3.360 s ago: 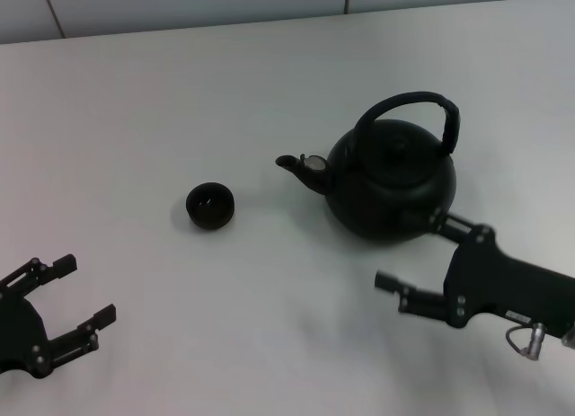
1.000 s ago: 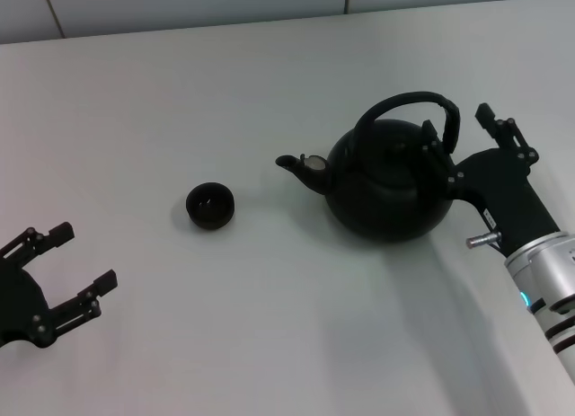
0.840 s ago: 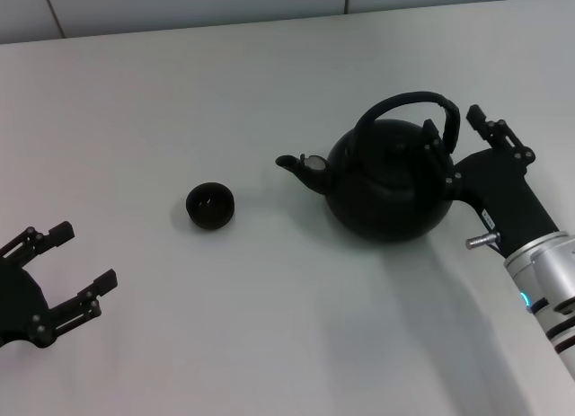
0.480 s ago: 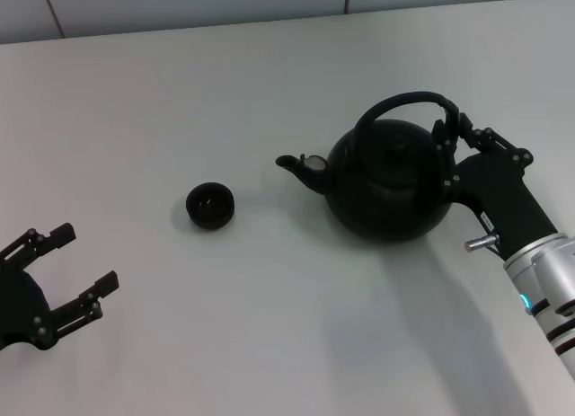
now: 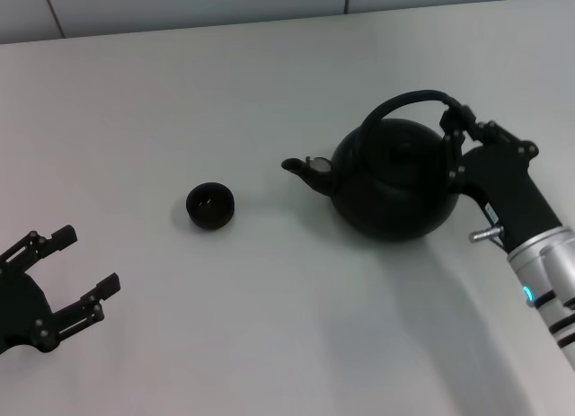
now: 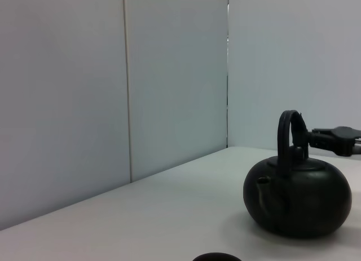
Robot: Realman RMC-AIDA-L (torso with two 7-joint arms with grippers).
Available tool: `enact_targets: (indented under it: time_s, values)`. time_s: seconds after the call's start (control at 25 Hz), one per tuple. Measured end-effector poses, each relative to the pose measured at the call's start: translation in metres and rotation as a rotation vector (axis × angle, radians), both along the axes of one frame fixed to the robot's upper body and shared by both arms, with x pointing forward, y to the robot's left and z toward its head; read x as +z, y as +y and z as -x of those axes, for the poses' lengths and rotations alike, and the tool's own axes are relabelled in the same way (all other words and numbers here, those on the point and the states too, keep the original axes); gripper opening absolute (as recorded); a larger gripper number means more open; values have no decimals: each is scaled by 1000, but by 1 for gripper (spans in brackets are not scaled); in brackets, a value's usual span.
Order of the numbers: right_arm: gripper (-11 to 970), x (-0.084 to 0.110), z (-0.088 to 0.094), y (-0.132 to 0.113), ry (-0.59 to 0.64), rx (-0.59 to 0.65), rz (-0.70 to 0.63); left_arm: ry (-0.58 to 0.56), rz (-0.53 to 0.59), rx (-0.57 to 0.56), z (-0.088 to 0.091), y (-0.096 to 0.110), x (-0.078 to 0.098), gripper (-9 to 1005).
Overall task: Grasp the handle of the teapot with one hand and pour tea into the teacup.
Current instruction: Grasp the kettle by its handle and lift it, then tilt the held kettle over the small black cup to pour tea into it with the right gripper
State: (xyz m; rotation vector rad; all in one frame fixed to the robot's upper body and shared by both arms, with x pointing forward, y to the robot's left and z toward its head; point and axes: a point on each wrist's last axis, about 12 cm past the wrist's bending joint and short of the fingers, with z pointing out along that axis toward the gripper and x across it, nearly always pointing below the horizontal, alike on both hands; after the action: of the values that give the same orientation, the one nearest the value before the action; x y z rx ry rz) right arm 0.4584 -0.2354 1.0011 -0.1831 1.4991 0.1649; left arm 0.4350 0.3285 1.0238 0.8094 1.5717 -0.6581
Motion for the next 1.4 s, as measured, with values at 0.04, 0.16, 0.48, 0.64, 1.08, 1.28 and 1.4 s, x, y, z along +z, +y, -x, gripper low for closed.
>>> enact_targets:
  time_s: [0.04, 0.16, 0.48, 0.64, 1.08, 1.28, 1.4]
  values:
    - [138, 3, -4, -1, -14, 8, -11, 0, 0, 0, 0, 0, 0, 813]
    - [139, 6, -10, -1, -30, 21, -15, 0, 3, -1, 0, -1, 0, 813]
    - [132, 15, -29, -5, -66, 58, -15, -5, 9, -5, 1, -3, 0, 813]
    - [129, 20, -36, -4, -83, 94, -23, -4, 14, -6, 2, -5, -1, 813]
    - [128, 37, -76, -10, -48, 283, -51, -5, 21, -8, 2, -8, -1, 813]
    - [127, 52, -105, -6, -16, 377, -15, -5, 25, -4, 2, -8, -1, 813]
    - [127, 58, -121, 2, 14, 421, 33, -8, 29, -2, 0, -9, -1, 813]
